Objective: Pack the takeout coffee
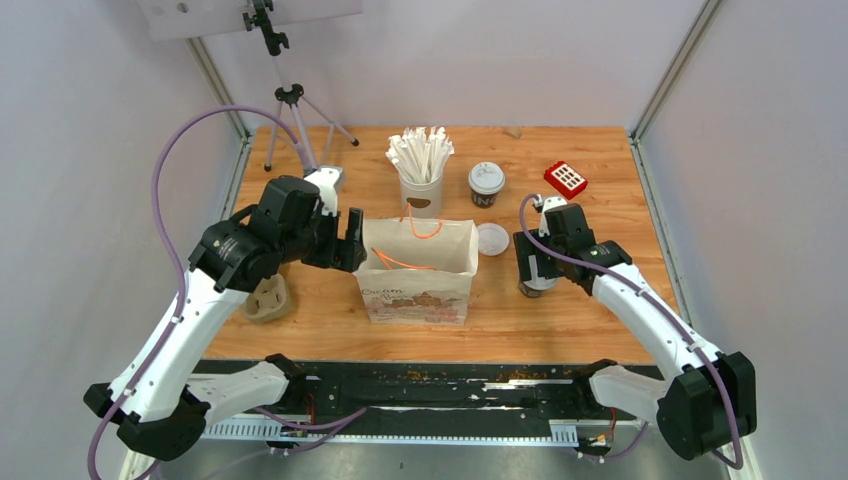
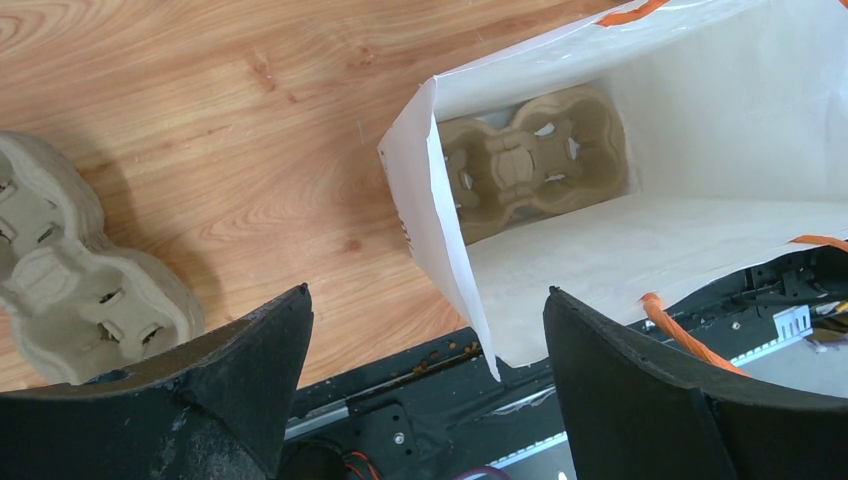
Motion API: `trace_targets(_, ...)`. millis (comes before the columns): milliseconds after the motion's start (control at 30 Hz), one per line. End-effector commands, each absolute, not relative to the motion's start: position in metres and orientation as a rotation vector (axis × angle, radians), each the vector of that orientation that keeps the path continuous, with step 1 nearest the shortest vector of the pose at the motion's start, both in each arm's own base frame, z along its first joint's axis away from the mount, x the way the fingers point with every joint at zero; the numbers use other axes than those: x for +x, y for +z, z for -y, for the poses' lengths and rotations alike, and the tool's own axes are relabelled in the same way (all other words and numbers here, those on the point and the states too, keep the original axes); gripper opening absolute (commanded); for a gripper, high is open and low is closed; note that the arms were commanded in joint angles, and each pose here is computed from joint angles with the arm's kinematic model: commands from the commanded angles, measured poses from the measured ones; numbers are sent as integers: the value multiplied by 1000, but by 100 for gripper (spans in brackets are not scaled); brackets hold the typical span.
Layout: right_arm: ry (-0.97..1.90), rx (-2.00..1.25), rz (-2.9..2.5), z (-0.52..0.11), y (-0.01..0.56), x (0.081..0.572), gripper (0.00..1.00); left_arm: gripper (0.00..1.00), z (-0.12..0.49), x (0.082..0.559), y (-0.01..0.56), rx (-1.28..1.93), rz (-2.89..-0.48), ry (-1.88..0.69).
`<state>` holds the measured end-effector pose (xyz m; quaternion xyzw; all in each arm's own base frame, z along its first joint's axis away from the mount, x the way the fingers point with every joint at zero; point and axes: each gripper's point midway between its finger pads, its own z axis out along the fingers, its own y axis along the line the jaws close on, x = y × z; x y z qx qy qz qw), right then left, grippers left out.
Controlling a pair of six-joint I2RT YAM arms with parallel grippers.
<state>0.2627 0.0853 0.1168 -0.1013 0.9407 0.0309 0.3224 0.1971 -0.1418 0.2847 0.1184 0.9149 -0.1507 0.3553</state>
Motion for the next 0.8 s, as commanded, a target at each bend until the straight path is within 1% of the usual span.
trace_targets(0, 79, -256, -2400, -91, 136, 277, 90, 92, 143, 197, 292, 290, -2327, -419)
trace_targets(267, 70, -263, -2403, -93, 131, 279, 82, 92, 138, 193, 292, 260, -2321, -416)
trace_targets(533, 19, -260, -2426, -87, 124, 278, 81, 91, 134, 192, 292, 258, -2329, -389)
trace_targets(700, 36, -266, -2407, -90, 133, 278, 74, 90, 133, 194, 298, 255, -2323, -378)
trace_targets(767, 51, -268, -2393, -91, 144, 279, 73, 89, 135, 195, 301, 241, -2323, -394)
